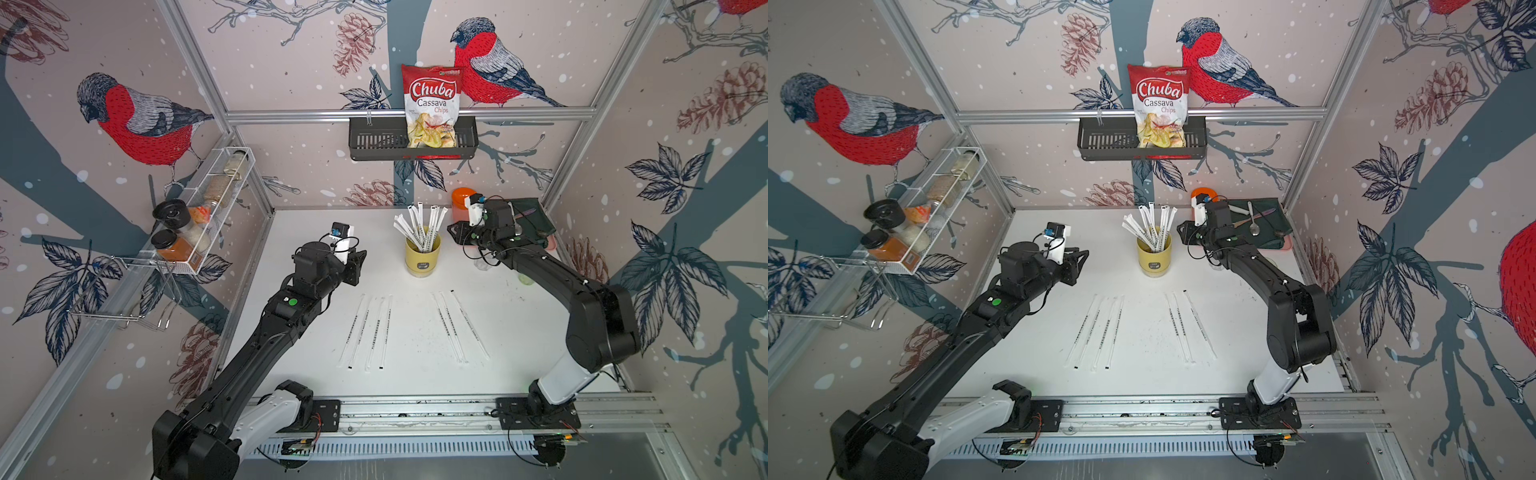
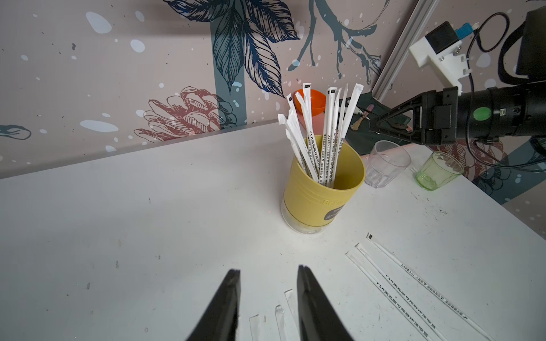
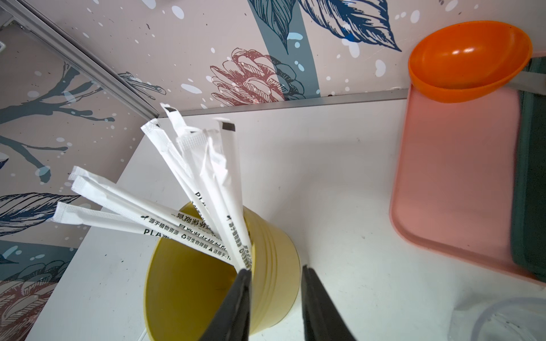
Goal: Take the straws out of the storage container
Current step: Pick up the straw from the container.
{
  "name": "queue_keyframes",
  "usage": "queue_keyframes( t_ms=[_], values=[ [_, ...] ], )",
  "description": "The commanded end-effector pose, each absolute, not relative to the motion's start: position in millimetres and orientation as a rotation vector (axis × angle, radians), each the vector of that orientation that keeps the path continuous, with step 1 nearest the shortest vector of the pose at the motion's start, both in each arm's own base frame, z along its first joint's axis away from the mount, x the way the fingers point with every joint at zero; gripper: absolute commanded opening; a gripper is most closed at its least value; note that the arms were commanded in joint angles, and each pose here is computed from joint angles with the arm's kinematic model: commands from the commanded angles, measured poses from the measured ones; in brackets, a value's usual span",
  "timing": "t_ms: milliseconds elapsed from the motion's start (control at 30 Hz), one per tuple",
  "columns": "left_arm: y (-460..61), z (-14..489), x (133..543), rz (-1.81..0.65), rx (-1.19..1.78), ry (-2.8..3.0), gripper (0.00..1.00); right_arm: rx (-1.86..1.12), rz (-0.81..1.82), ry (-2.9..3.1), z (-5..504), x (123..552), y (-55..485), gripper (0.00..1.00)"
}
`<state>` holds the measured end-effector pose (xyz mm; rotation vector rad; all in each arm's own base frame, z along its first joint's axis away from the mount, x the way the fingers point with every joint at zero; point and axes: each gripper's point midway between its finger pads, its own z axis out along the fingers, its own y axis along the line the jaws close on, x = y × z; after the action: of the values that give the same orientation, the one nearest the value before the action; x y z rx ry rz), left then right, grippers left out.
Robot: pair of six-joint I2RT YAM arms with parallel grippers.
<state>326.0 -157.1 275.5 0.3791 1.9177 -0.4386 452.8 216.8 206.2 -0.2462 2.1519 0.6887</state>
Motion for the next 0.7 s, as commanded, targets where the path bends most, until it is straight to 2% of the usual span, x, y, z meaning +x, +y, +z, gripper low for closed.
queue_keyframes(
  t_ms=[0, 667],
  values=[
    [-161, 287, 331, -0.463, 0.390, 1.860, 0.36, -0.303, 0.722, 2.089, 216, 456, 225, 0.33],
    [-160, 279, 345, -0.527, 0.373, 1.891, 0.36, -0.345, 0.768, 2.064, 211, 460, 231, 0.32]
  ],
)
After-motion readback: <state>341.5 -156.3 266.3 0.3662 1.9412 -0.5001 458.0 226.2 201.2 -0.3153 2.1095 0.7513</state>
